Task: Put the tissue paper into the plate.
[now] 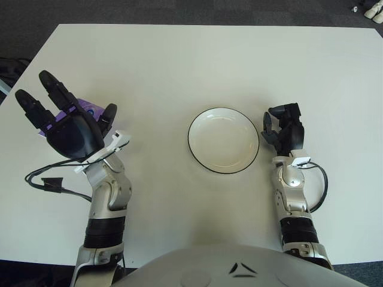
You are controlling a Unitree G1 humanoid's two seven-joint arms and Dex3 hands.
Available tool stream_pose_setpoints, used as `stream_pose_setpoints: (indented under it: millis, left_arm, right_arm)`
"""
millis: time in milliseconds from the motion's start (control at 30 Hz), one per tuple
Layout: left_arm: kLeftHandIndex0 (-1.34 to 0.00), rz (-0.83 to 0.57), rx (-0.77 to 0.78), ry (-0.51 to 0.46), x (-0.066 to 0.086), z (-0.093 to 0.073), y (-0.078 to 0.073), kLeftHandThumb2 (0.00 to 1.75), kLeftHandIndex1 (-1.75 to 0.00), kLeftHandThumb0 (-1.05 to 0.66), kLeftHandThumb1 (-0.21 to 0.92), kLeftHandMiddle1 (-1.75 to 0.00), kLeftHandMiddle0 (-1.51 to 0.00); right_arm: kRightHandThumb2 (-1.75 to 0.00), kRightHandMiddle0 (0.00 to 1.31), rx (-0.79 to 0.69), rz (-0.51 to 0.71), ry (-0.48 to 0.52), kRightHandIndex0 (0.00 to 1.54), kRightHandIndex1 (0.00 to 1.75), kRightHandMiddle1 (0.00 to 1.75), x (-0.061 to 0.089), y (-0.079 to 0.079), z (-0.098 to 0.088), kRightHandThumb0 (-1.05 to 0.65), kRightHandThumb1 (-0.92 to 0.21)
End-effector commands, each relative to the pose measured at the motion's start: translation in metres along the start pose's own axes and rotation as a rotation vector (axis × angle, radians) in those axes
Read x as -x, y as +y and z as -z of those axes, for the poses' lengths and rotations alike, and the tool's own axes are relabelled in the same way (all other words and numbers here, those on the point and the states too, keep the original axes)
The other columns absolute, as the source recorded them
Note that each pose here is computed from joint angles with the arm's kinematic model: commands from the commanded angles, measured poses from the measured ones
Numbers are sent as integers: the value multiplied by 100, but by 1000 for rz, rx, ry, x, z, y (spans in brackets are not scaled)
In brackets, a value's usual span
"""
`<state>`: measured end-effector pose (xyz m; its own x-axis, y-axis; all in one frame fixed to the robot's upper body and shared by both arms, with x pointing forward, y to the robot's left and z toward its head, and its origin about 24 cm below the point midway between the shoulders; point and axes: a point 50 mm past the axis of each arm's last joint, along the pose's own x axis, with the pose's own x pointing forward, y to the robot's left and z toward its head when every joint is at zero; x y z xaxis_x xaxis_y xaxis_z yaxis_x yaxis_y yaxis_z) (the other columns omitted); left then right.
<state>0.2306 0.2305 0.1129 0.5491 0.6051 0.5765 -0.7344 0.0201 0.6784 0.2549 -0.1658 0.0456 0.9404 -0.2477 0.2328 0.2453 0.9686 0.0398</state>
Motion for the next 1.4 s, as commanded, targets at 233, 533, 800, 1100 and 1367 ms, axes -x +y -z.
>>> stream_pose_setpoints:
  millis: [233, 533, 800, 1100, 1367]
  left_arm:
    - [0, 434, -121, 69, -31, 16, -20, 40, 0, -105, 92, -3, -3]
    - [0, 587, -93, 67, -45, 14, -24, 29, 0, -105, 92, -1, 0]
    - [0, 701, -88, 114, -55, 26, -40, 27, 0, -105, 92, 0, 0]
    - [0, 756, -85, 115, -60, 30, -49, 22, 0, -105, 92, 0, 0]
    - [0, 784, -68, 131, -61, 26, -52, 18, 0, -105, 89, 0, 0]
  right_arm:
    - [-66, 25, 50, 19, 209, 62, 120, 175, 27, -8, 35, -36, -83]
    - [-65, 24, 62, 28, 222, 61, 120, 175, 27, -9, 35, -36, -84]
    - [-64, 24, 59, 35, 233, 60, 121, 175, 27, -10, 34, -35, -85]
    - [-65, 24, 51, 33, 230, 61, 122, 175, 28, -12, 33, -36, -84]
    - [-73, 28, 46, 34, 230, 62, 123, 175, 28, -13, 33, -36, -78]
